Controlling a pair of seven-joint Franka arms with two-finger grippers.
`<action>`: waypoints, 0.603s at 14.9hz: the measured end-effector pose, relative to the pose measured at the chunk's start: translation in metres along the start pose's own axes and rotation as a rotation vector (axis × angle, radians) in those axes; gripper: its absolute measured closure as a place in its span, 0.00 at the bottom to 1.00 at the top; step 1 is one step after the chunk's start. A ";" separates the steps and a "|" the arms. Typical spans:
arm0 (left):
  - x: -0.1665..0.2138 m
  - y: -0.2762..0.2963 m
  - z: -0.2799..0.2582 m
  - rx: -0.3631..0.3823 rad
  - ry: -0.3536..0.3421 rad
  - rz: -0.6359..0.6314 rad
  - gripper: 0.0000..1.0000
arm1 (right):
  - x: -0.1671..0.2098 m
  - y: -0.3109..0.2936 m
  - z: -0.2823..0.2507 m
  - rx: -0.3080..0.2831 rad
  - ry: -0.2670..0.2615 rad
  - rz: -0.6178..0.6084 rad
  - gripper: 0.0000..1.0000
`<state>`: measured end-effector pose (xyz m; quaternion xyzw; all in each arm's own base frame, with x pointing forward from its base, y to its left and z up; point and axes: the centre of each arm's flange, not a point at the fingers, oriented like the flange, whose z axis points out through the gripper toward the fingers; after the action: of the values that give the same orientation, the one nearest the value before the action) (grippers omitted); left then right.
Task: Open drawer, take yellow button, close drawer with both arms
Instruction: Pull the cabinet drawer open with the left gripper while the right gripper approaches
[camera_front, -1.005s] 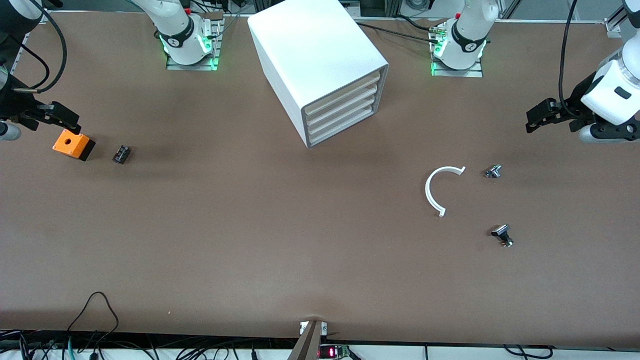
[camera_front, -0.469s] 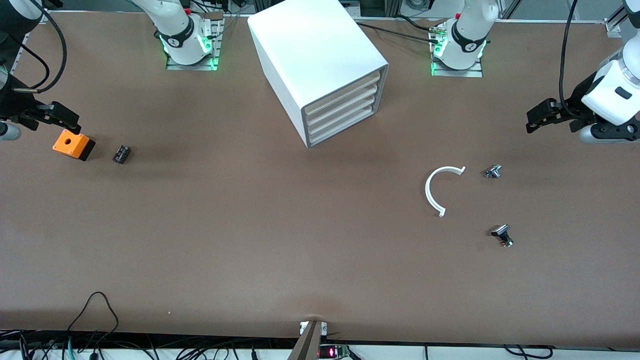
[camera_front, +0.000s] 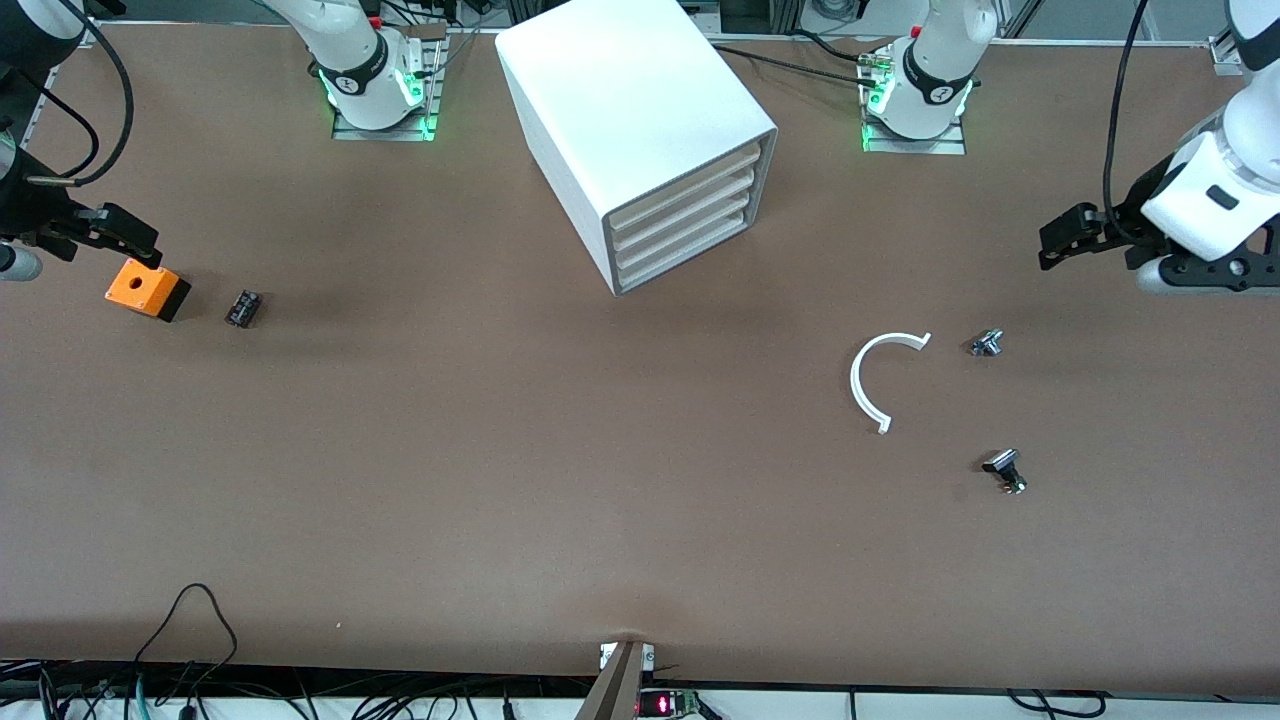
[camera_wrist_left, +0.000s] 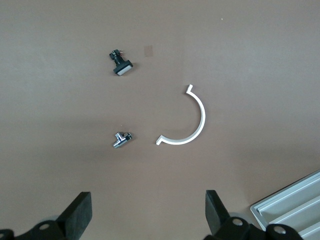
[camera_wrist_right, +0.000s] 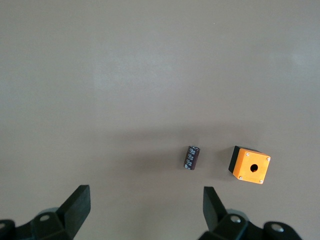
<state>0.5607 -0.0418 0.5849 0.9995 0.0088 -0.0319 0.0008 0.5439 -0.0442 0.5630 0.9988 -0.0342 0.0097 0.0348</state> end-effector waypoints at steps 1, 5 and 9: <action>0.001 0.000 0.002 0.000 -0.004 0.001 0.00 | 0.000 0.000 0.000 0.000 0.000 0.000 0.00; 0.000 0.001 0.007 0.002 -0.033 0.002 0.00 | 0.000 0.000 0.000 0.000 0.000 0.000 0.00; 0.020 0.012 0.072 0.002 -0.176 0.029 0.00 | 0.000 0.000 0.000 0.000 -0.001 0.000 0.00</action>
<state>0.5768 -0.0536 0.5116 0.9928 -0.0058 -0.1195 0.0011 0.5439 -0.0443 0.5628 0.9988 -0.0342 0.0092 0.0348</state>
